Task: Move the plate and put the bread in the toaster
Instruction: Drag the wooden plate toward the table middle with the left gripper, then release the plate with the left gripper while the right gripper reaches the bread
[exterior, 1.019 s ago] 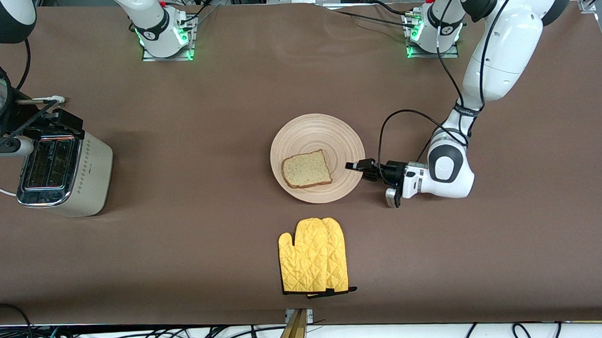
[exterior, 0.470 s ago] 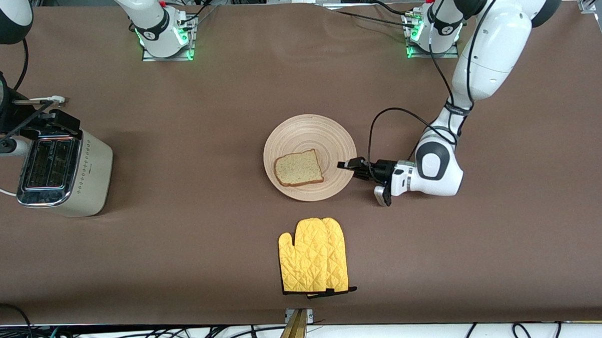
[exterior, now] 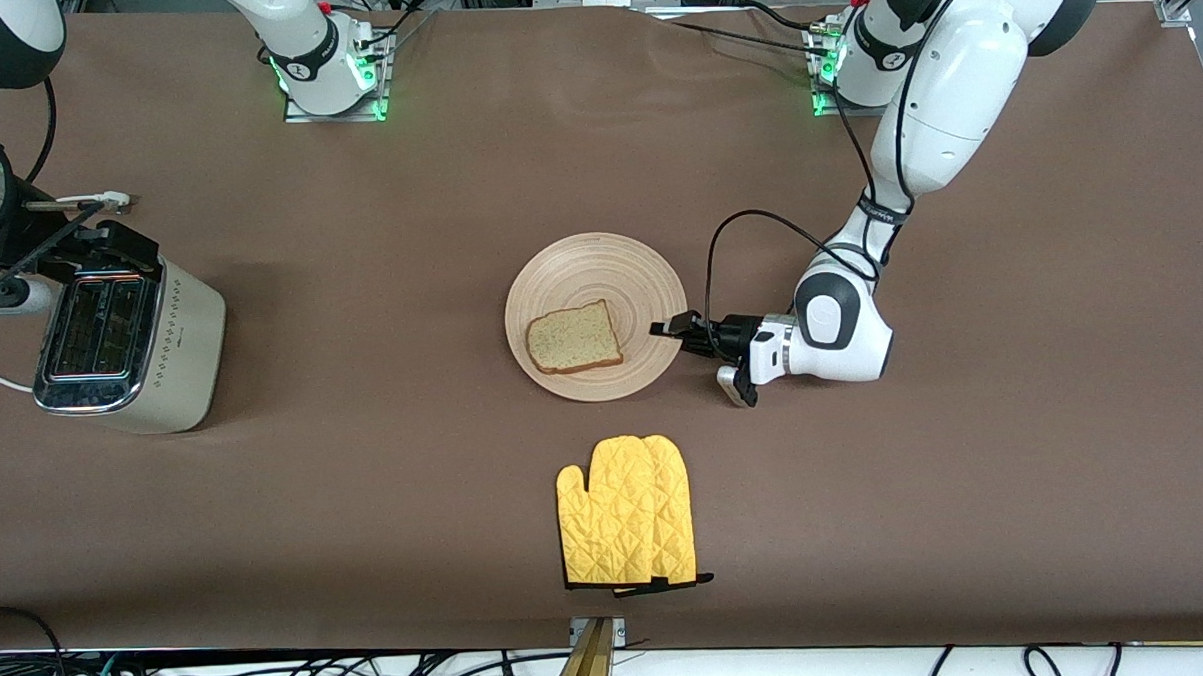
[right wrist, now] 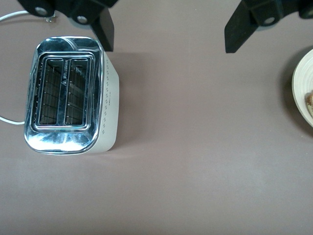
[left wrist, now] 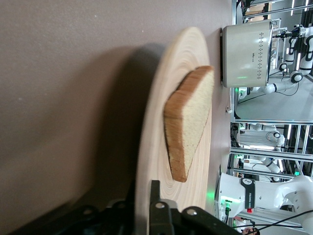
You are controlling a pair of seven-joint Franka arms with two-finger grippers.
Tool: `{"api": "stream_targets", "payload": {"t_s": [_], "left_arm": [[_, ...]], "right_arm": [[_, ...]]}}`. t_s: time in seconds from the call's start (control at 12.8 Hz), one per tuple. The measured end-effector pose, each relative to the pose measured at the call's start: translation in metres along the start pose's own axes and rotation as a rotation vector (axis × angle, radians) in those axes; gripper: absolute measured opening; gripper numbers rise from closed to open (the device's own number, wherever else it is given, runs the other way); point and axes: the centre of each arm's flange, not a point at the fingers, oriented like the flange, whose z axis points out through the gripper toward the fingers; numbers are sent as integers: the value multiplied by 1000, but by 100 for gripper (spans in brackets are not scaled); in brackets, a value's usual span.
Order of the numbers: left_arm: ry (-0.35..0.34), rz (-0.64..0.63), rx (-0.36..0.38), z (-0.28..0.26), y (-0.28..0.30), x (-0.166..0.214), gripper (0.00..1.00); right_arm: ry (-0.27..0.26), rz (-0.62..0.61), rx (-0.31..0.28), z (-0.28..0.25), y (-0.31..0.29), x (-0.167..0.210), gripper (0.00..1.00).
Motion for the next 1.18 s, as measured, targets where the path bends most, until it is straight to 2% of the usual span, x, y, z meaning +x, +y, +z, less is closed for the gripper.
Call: {"api": "stream_targets", "payload": {"t_s": [0.39,0.55,0.86,1.02,1.18], "left_arm": [[36,5,7,-27,4,6,74],[37,62,69,-72,16,13,99],[-133,255,399,-205,40,10,100],[-212,313,536,-261,52,5,100],[-282,325,679,-298,75,7,100]], "right_arm": [[-3,2,0,2,2,1,100],[-11,2,0,6,1,2,100],[-24,-16,2,17,-9,8,100],[-18,-51,5,21,-30,11,100],[-25,-87,33,27,-58,12,100]]}}
